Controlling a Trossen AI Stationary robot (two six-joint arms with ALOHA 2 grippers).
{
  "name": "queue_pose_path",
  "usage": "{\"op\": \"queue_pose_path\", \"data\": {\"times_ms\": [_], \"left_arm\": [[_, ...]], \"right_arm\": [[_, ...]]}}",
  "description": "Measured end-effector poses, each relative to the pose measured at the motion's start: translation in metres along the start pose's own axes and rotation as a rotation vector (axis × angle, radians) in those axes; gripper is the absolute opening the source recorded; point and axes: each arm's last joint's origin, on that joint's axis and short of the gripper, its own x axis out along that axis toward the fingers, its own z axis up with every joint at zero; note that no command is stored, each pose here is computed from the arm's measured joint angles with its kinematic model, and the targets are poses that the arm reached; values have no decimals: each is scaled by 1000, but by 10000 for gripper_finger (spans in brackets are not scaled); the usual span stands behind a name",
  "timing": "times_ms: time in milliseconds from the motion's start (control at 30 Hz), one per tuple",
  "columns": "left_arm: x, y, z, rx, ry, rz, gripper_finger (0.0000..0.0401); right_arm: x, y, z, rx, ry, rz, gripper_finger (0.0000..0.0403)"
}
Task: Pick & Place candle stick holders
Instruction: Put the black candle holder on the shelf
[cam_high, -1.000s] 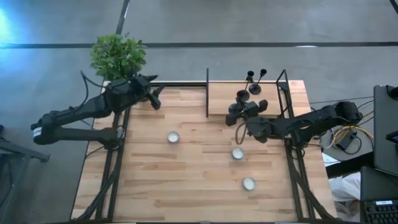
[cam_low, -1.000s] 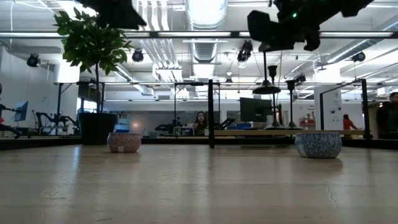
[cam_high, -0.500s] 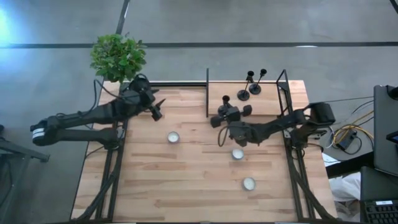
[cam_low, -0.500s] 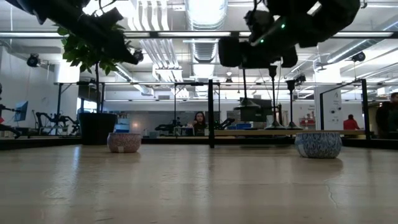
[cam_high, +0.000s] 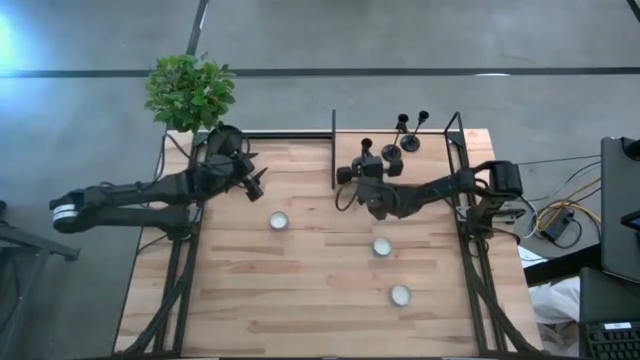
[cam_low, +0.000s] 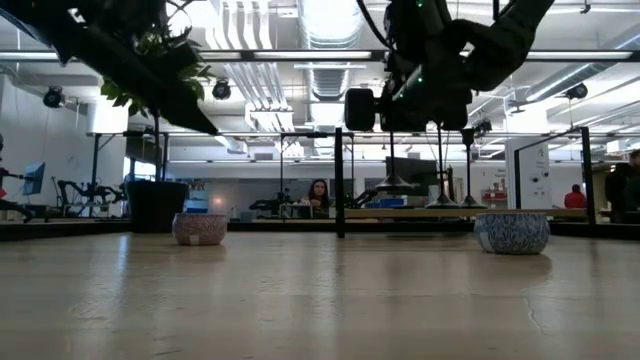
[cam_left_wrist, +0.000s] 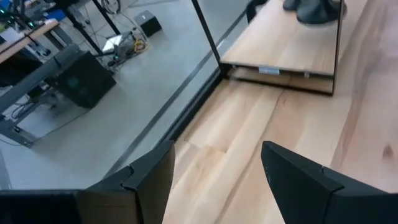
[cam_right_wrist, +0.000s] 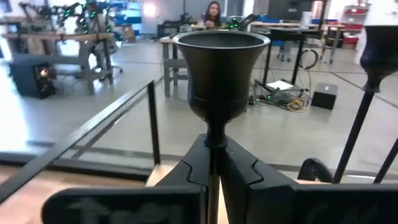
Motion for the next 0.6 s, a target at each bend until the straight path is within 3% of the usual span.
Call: {"op": "queue_pose_path", "data": {"times_ms": [233,600], "left_arm": [[3,-5,-16,21,47,-10,245],[6,-10,-33,43,95,-20,246]], "right_arm": [[14,-1,-15,65,1,-53,11],[26,21,-33,33,-43,-197,11]]}}
